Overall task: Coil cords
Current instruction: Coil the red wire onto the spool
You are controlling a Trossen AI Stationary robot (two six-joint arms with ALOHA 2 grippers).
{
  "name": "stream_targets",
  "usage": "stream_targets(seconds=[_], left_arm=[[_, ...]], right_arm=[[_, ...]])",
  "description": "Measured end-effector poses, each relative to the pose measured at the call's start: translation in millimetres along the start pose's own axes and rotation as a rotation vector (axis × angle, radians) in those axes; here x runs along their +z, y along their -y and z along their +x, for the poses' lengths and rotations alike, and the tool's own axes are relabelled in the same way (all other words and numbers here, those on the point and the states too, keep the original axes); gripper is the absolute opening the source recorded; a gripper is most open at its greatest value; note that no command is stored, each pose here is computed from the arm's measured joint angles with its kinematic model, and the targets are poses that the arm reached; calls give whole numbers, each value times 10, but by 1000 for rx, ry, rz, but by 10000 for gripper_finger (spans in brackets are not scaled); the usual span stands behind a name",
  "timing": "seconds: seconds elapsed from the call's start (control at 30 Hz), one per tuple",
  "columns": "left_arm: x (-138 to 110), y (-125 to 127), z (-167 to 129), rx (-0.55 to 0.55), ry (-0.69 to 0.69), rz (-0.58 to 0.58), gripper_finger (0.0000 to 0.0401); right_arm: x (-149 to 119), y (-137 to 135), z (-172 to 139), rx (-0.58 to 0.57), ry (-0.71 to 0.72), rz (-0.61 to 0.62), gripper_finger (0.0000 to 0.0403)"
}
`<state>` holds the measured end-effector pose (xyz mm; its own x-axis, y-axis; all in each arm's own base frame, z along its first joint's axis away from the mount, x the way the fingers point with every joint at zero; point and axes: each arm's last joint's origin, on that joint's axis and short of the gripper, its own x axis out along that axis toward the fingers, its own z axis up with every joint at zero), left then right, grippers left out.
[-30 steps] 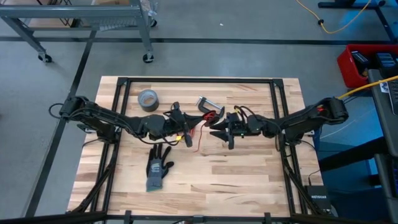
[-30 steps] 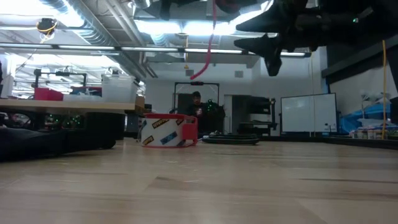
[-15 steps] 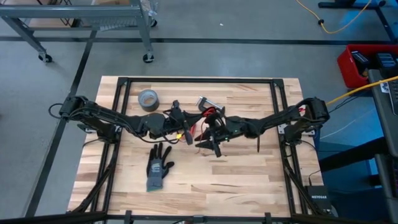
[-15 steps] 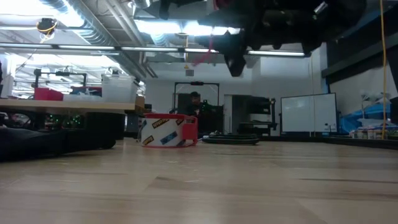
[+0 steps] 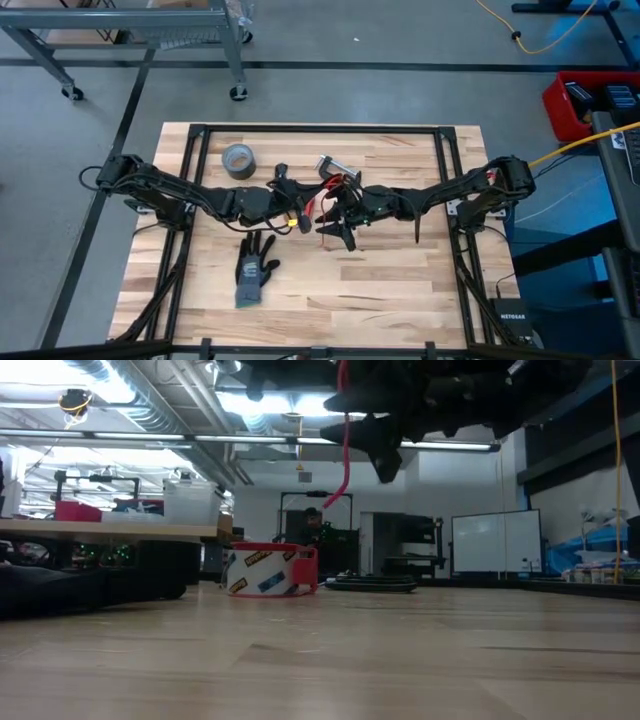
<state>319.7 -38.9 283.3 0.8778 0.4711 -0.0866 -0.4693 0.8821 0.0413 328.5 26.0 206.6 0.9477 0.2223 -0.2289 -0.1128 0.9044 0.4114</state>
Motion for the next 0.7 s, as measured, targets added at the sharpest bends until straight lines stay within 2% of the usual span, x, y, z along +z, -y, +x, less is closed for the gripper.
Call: stream_targets(seconds=[0.2,0.3,0.47,0.7], left_arm=[[13,-10,0,34,12,-10,0],[16,-13,1,37,13,-10,0],[34,-13,1,37,29,-22,0],[48,-15,2,38,39,-33,0]], right_arm=[[-10,17,-79,-119,-53,-6,156],[-52,1,-78,-125,-88,-1,156],[-92,-90,-65,-158,-76,-19,156],[-139,-171,-55,-317,-13,-50,156]])
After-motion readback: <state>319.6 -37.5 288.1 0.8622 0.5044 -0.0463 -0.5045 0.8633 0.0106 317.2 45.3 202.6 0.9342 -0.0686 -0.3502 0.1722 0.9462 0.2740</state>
